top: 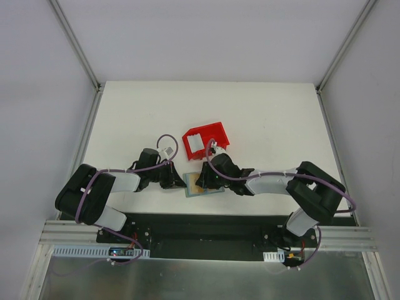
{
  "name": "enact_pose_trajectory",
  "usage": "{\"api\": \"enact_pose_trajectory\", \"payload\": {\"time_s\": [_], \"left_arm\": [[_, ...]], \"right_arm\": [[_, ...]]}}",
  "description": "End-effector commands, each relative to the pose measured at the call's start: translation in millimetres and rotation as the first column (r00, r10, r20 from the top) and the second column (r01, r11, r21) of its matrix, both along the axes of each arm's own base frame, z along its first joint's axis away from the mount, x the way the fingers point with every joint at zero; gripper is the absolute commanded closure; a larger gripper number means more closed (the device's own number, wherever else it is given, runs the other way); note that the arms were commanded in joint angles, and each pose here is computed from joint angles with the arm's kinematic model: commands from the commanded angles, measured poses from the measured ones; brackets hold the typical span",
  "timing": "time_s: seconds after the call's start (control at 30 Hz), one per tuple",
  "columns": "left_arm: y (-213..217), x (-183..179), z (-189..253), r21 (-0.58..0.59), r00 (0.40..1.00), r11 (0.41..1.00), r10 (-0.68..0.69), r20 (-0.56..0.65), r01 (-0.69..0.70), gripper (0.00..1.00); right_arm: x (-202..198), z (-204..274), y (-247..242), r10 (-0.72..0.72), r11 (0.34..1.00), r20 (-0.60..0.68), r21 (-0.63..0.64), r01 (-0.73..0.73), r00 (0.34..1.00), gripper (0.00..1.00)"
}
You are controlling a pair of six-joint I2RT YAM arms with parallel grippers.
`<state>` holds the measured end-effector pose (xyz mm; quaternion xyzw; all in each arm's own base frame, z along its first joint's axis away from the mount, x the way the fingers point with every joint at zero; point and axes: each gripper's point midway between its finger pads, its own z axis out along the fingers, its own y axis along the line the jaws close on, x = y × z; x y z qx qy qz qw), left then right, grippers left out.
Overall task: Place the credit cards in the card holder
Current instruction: Insert the credit card into the card holder.
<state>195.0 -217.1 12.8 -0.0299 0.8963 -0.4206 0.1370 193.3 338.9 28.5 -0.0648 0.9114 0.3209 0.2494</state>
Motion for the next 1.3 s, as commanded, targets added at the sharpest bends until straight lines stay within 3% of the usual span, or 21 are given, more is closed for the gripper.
{"api": "enact_pose_trajectory", "payload": {"time_s": [0.0,0.23,0.93,1.27], "left_arm": [[12,-13,-20,0.087,0.999,0.996,0.007,-0.054,-0.003,1.00],[12,-13,-20,0.086,0.999,0.996,0.009,-0.053,-0.004,1.00],[11,-10,-11,0.074,1.000,0.997,0.012,-0.029,-0.010,1.00],[9,-5,4,0.055,1.000,0.998,0.018,0.007,-0.018,1.00]], "right_arm": [[-4,7,15,0.075,0.997,0.007,-0.001,-0.075,0.997,0.62],[-3,18,29,0.119,0.992,0.042,0.028,-0.121,0.992,0.61],[8,53,-4,0.076,0.994,0.184,-0.087,-0.061,0.980,0.49],[2,50,0,0.118,0.981,0.191,-0.174,-0.085,0.974,0.46]]}}
